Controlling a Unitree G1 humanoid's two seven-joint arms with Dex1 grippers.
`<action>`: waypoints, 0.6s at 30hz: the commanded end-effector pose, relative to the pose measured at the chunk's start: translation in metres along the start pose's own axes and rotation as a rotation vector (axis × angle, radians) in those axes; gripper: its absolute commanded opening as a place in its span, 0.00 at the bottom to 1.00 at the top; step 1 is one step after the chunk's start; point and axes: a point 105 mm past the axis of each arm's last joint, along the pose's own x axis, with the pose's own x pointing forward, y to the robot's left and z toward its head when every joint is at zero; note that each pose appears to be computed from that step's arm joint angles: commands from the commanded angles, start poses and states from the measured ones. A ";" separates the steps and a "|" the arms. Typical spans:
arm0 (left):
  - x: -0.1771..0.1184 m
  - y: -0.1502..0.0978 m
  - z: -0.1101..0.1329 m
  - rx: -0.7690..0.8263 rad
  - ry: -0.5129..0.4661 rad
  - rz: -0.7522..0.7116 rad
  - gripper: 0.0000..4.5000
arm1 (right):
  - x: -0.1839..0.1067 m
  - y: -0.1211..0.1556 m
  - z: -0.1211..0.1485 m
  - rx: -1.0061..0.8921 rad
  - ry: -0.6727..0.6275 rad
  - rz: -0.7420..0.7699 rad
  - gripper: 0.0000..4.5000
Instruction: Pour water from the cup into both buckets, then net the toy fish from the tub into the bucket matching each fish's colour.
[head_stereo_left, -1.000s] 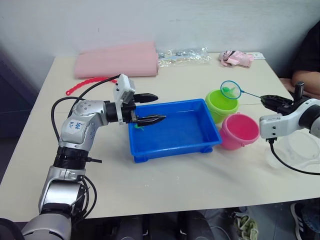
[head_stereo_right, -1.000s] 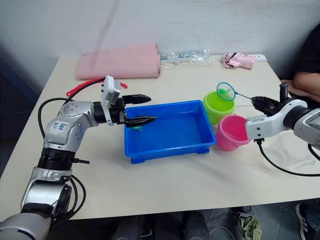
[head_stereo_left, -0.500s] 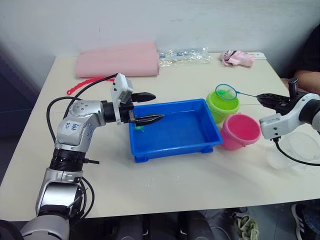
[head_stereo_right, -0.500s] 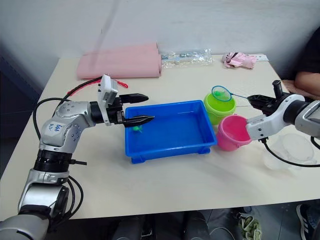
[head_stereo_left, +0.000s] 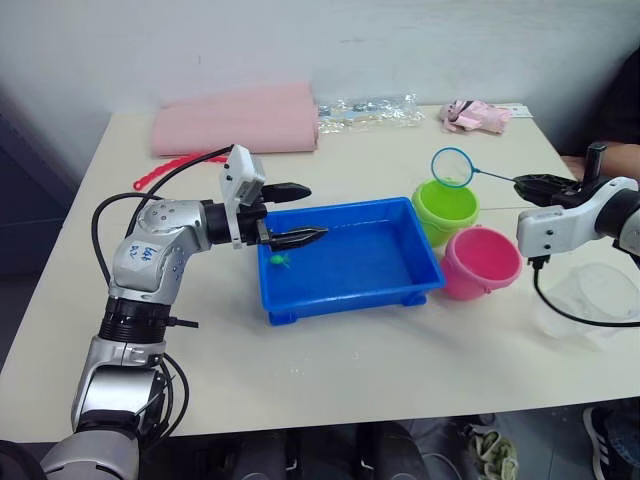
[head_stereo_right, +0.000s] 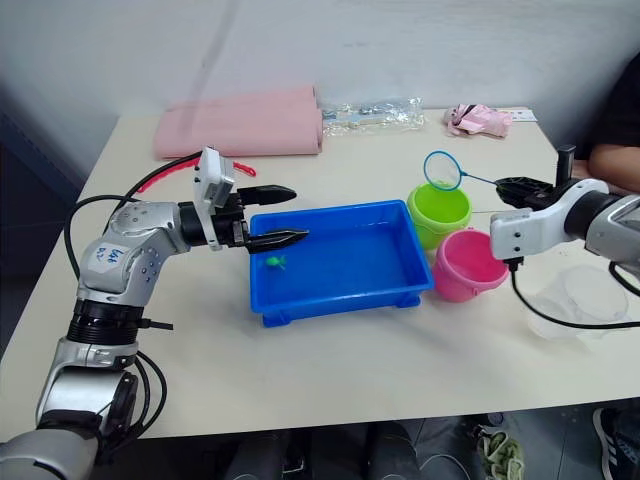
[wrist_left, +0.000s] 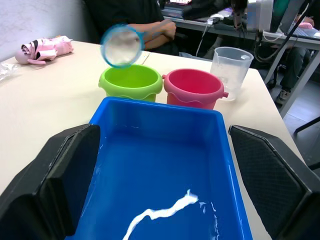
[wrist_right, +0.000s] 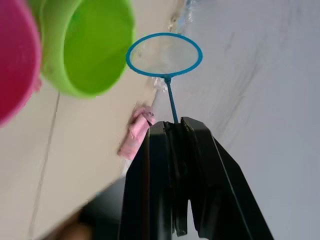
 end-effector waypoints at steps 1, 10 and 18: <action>-0.014 0.001 0.002 0.043 0.028 0.027 1.00 | 0.001 -0.037 0.010 0.934 -0.141 -0.197 0.00; -0.090 -0.011 -0.023 0.021 0.257 0.121 1.00 | 0.026 -0.023 0.124 1.337 -0.574 0.204 0.00; -0.126 -0.028 -0.025 0.016 0.370 0.192 1.00 | 0.065 -0.008 0.157 1.313 -0.525 0.252 0.00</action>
